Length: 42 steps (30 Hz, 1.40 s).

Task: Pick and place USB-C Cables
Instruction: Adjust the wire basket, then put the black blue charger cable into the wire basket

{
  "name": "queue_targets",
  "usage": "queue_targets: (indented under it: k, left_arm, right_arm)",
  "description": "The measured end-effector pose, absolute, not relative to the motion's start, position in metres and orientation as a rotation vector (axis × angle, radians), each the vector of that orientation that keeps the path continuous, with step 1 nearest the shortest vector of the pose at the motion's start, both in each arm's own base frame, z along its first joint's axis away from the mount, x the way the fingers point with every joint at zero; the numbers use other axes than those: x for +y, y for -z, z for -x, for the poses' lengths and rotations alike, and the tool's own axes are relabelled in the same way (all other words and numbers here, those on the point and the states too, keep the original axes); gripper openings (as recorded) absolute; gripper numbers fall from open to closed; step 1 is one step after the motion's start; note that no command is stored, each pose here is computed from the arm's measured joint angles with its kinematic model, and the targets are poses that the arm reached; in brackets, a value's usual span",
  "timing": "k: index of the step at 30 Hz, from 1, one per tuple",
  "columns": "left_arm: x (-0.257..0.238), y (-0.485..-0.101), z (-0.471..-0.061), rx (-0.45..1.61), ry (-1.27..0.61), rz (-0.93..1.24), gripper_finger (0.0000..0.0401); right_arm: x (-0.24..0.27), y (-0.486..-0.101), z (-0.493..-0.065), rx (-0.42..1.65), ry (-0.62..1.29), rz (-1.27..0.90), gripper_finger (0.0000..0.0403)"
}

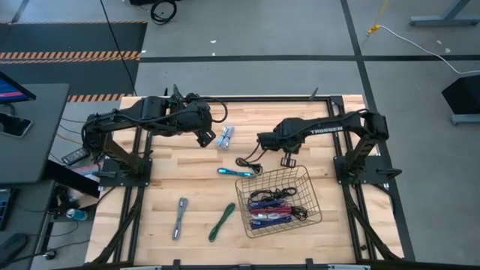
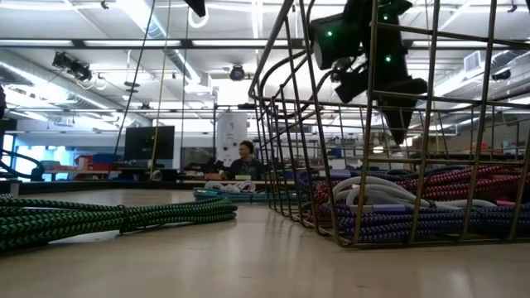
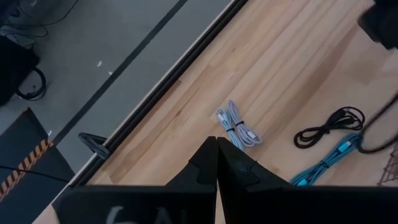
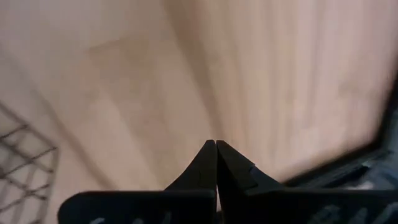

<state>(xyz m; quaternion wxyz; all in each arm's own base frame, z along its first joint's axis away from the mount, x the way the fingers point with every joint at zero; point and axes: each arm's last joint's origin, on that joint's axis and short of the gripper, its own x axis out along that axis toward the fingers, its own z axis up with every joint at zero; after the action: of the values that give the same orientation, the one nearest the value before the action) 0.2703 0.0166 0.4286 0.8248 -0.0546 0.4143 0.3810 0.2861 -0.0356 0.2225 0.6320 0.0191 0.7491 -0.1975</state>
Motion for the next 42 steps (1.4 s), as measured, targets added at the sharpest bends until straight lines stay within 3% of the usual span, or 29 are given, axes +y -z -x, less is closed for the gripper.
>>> queue_targets:
  k: [19, 25, 30, 37, 42]
  left_arm:
    - [0.016, -0.429, -0.270, 0.878, -0.809, 0.120, 0.0005]
    - [0.016, -0.429, -0.270, 0.879, -0.808, 0.118, 0.0005]
    - [0.016, -0.429, -0.270, 0.879, -0.810, 0.119, 0.0005]
    - [0.016, -0.429, -0.271, 0.878, -0.811, 0.122, 0.0005]
    - [0.016, -0.429, -0.271, 0.876, -0.812, 0.124, 0.0005]
  right_arm:
    - [0.036, -0.218, -0.291, 1.658, 0.373, -0.298, 0.0000]
    - [0.044, -0.225, -0.289, 1.644, 0.432, -0.216, 0.0000]
    - [0.038, -0.268, -0.293, 1.538, 0.523, -0.120, 0.0000]
    - [0.027, -0.365, -0.279, 1.205, 0.695, -0.050, 0.0000]
    - [0.024, -0.413, -0.265, 0.910, 0.629, -0.117, 0.0000]
